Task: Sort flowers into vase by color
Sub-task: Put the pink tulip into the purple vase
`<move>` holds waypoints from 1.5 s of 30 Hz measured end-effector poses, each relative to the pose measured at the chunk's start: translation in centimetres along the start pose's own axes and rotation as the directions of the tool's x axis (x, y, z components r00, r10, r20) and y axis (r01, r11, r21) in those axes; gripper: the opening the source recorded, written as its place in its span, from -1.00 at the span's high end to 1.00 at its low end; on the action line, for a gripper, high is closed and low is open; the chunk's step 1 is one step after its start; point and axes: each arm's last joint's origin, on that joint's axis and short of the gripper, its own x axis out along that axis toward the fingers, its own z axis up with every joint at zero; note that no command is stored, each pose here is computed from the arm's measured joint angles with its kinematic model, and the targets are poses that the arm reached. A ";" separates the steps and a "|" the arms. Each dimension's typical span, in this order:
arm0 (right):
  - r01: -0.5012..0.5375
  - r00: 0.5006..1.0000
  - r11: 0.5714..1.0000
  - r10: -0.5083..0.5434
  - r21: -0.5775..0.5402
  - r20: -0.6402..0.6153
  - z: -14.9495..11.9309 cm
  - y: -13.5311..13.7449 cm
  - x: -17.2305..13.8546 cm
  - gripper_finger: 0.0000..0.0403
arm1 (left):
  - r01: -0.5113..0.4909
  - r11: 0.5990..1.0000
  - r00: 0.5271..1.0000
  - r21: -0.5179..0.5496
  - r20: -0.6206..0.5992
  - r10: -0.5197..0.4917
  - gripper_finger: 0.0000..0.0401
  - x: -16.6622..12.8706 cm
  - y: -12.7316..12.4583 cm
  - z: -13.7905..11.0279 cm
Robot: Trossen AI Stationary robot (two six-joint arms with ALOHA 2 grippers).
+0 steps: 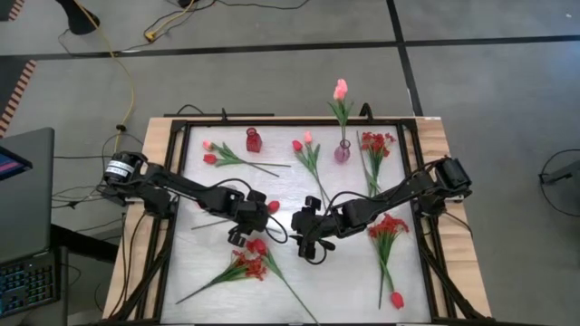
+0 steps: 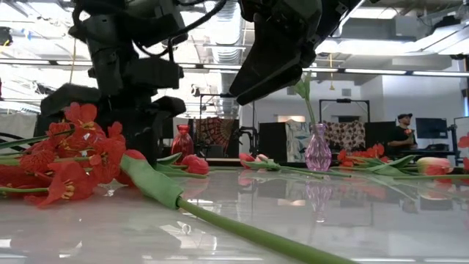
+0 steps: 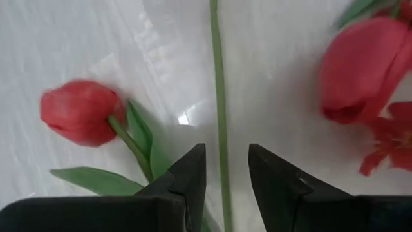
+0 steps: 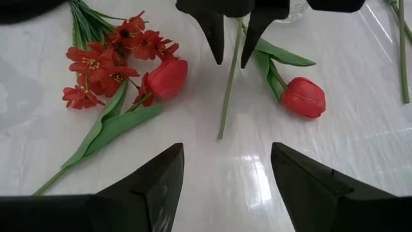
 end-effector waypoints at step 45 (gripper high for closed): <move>-0.011 1.000 0.999 0.011 0.031 0.000 0.0 0.2 -0.1 -0.29 | -0.045 0.999 0.999 0.016 0.009 0.045 1.00 -1.6 -0.9 2.5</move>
